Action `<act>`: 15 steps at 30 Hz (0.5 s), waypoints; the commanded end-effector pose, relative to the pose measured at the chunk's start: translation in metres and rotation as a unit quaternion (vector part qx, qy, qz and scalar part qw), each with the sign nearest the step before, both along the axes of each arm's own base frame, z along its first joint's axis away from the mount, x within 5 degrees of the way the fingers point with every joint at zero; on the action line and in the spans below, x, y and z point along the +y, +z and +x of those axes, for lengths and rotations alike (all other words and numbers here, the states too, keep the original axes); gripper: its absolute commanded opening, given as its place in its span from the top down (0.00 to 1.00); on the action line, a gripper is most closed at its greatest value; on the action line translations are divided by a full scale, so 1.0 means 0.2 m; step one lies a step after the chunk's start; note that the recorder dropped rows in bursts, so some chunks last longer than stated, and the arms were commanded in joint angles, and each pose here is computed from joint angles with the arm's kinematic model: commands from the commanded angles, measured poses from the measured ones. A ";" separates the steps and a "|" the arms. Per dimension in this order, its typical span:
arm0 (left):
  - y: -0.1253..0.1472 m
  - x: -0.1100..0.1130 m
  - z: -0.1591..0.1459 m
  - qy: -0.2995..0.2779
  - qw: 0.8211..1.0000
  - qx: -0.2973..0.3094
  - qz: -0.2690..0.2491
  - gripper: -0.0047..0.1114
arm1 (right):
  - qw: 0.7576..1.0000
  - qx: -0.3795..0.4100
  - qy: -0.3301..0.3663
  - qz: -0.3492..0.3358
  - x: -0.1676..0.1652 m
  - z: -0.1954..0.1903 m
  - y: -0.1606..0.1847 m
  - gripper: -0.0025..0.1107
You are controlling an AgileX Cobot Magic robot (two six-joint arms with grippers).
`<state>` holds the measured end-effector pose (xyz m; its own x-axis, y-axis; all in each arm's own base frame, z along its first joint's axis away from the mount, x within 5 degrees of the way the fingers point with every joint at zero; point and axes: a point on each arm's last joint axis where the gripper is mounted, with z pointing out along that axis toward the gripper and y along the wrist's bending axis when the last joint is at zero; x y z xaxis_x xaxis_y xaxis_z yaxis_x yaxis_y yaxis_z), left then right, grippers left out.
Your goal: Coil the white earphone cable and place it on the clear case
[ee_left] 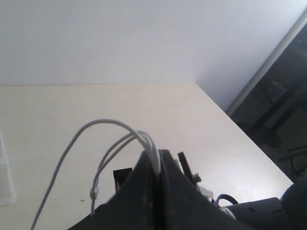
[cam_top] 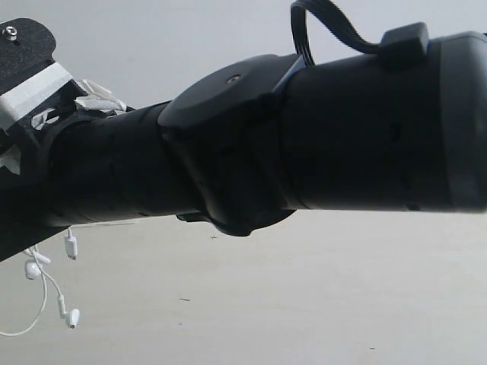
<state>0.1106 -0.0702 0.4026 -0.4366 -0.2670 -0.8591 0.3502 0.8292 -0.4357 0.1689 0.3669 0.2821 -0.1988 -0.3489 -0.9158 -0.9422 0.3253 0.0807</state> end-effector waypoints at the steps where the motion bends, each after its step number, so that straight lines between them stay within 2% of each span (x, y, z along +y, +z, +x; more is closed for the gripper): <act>1: 0.02 0.00 0.00 0.000 1.000 -0.009 -0.005 0.96 | 1.000 -0.005 0.001 0.004 0.00 0.00 0.02 0.65; 5: 0.02 0.00 0.00 0.000 1.000 -0.009 -0.005 0.96 | 1.000 -0.005 0.001 0.004 0.00 0.00 0.02 0.58; 10: 0.03 0.00 0.00 0.000 1.000 -0.015 -0.013 0.96 | 1.000 -0.008 -0.005 0.003 0.00 0.01 0.02 0.37; 12: 0.02 0.00 0.00 0.000 1.000 -0.014 -0.012 0.96 | 1.000 -0.011 -0.004 0.001 0.00 0.01 0.02 0.32; 15: 0.02 0.00 0.00 -0.003 1.000 -0.018 -0.001 0.96 | 1.000 -0.015 0.005 -0.001 0.00 0.00 0.01 0.31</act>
<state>0.1108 -0.0706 0.4039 -0.4262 -0.2732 -0.8624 0.3579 0.8246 -0.4381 0.1699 0.3666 0.2821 -0.1941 -0.3497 -0.9166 -0.9401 0.3331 0.0719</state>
